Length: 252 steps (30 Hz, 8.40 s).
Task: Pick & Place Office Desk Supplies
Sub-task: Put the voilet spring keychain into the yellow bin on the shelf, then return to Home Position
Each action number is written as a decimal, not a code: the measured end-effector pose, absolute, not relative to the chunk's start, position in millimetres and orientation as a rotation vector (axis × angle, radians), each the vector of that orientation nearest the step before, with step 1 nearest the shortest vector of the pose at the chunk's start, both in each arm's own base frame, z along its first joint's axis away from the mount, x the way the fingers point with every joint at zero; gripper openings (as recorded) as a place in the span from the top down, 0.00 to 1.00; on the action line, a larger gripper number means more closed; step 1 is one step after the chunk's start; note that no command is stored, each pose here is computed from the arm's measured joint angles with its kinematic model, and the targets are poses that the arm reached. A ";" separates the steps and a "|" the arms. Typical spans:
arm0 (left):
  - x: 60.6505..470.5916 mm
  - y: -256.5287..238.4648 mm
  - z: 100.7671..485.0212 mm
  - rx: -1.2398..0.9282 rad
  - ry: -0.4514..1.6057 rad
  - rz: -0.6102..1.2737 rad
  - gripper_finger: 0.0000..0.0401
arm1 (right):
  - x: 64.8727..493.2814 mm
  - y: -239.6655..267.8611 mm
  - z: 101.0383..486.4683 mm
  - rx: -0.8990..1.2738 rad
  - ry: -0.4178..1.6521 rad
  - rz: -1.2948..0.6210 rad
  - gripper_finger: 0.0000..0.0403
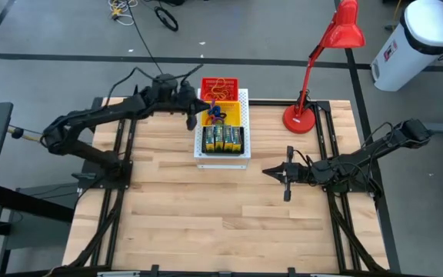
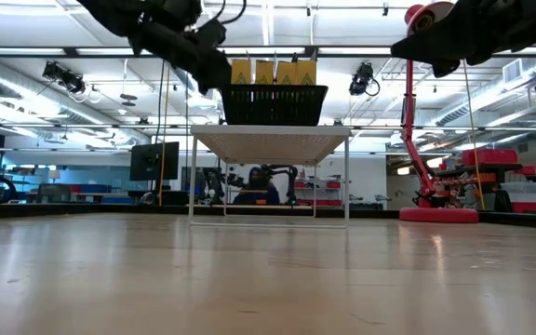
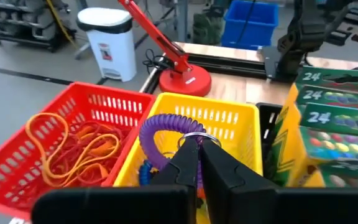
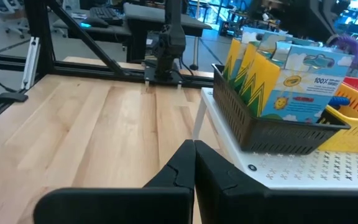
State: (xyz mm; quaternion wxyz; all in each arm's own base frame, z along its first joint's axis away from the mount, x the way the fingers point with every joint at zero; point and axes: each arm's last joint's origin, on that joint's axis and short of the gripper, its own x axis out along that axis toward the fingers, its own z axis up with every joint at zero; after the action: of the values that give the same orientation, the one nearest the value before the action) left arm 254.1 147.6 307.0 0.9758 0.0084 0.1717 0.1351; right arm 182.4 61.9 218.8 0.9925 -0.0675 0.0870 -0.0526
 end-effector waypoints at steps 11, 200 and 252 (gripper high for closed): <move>271.0 161.0 281.7 -0.038 0.375 0.168 0.97 | 182.5 62.0 218.8 -0.148 0.175 -0.101 0.99; 87.7 46.5 166.4 0.047 0.003 0.451 0.98 | 91.7 -35.7 168.3 -0.066 -0.002 -0.571 0.98; 87.8 46.6 166.3 0.046 0.003 0.451 0.98 | 91.7 -35.7 168.3 -0.066 -0.002 -0.571 0.98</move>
State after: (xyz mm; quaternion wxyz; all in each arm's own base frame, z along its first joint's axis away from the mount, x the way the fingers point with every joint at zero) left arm 87.8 46.6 166.3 0.9745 0.0228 0.0016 0.2234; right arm 91.7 -35.7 168.3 0.9590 -0.0326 -0.0010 -0.2817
